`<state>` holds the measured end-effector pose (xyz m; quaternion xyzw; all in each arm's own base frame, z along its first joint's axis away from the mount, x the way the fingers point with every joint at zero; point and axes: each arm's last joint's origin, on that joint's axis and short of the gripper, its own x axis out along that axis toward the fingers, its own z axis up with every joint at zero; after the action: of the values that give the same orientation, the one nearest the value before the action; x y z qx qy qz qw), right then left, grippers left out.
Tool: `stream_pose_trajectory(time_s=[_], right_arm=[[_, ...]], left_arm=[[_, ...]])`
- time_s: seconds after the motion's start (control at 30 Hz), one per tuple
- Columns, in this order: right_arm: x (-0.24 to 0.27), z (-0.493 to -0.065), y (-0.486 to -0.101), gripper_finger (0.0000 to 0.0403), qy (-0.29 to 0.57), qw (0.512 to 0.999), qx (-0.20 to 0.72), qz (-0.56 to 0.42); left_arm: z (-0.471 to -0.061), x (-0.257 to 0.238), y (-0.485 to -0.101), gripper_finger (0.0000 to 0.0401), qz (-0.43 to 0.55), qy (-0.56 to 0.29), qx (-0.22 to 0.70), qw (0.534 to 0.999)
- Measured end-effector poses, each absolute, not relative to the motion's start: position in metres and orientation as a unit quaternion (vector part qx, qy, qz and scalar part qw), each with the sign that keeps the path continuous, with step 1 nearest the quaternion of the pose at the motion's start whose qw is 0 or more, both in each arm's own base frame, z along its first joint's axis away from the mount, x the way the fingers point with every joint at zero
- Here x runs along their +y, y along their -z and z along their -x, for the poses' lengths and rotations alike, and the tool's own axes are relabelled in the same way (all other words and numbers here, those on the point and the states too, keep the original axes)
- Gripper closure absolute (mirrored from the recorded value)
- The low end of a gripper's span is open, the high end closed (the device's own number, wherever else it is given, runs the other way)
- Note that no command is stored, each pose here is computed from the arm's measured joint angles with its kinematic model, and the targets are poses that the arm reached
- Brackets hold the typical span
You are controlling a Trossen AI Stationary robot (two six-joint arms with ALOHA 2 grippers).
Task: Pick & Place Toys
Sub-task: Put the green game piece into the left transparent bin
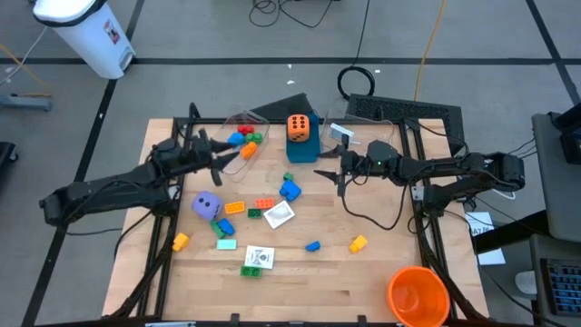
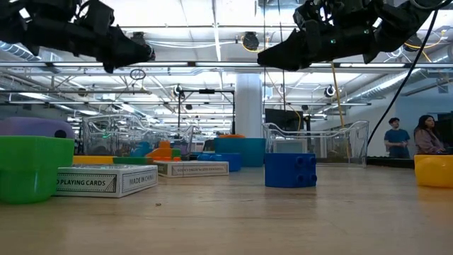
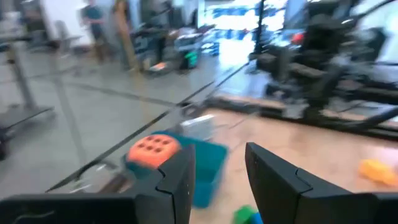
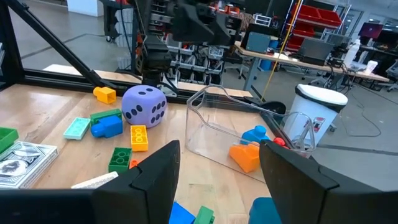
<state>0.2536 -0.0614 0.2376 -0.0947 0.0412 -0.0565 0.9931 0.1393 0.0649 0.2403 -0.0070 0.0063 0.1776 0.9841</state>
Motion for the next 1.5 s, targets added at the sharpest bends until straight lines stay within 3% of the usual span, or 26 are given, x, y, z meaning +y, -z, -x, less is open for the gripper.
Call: stream_pose_trajectory(time_s=[0.73, 1.5], right_arm=[[-0.061, -0.254, -0.238, 0.0188, 0.057, 0.993, 0.041, 0.092], [-0.061, -0.254, -0.238, 0.0192, 0.056, 0.993, 0.041, 0.092]], left_arm=[[-0.195, 0.007, -0.229, 0.0265, -0.041, 0.010, -0.064, 0.997], [-0.220, 0.007, -0.204, 0.0281, -0.014, -0.021, -0.049, 0.998]])
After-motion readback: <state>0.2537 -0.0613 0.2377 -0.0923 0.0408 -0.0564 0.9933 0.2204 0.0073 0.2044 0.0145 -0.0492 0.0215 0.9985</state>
